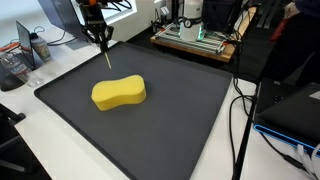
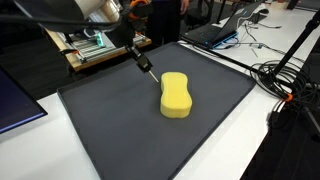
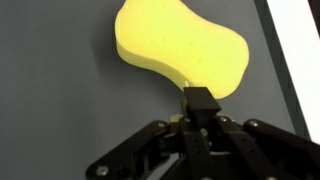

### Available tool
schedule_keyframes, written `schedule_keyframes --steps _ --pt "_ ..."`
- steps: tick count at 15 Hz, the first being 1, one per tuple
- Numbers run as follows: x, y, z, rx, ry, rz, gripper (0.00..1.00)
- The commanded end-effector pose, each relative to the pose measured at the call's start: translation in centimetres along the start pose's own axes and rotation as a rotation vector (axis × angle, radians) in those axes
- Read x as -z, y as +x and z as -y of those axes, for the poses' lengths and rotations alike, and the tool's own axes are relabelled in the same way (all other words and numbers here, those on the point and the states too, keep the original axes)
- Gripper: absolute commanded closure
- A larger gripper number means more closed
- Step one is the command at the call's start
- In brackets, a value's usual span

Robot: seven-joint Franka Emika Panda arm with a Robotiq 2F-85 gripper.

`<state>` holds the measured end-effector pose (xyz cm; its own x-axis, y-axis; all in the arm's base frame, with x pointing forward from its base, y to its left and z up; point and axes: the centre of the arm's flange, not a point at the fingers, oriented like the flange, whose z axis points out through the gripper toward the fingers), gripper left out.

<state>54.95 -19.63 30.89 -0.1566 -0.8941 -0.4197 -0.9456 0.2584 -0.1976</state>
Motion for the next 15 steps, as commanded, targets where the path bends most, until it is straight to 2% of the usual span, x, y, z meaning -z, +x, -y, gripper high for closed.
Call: schedule_keyframes --steps 1,2,6,11,13,15 --pt "3.1 -1.9 -3.0 0.042 0.026 -0.083 0.97" --pt "3.4 -2.1 -4.2 0.055 0.049 -0.100 0.97" --pt "4.3 -1.4 -9.1 0.144 0.052 -0.124 0.97" --pt "6.2 -1.9 -15.3 0.259 0.070 -0.011 0.97" --pt "7.0 -2.6 -17.8 0.300 0.104 0.019 0.97" --pt "6.9 -3.7 -20.2 0.345 0.191 0.027 0.97"
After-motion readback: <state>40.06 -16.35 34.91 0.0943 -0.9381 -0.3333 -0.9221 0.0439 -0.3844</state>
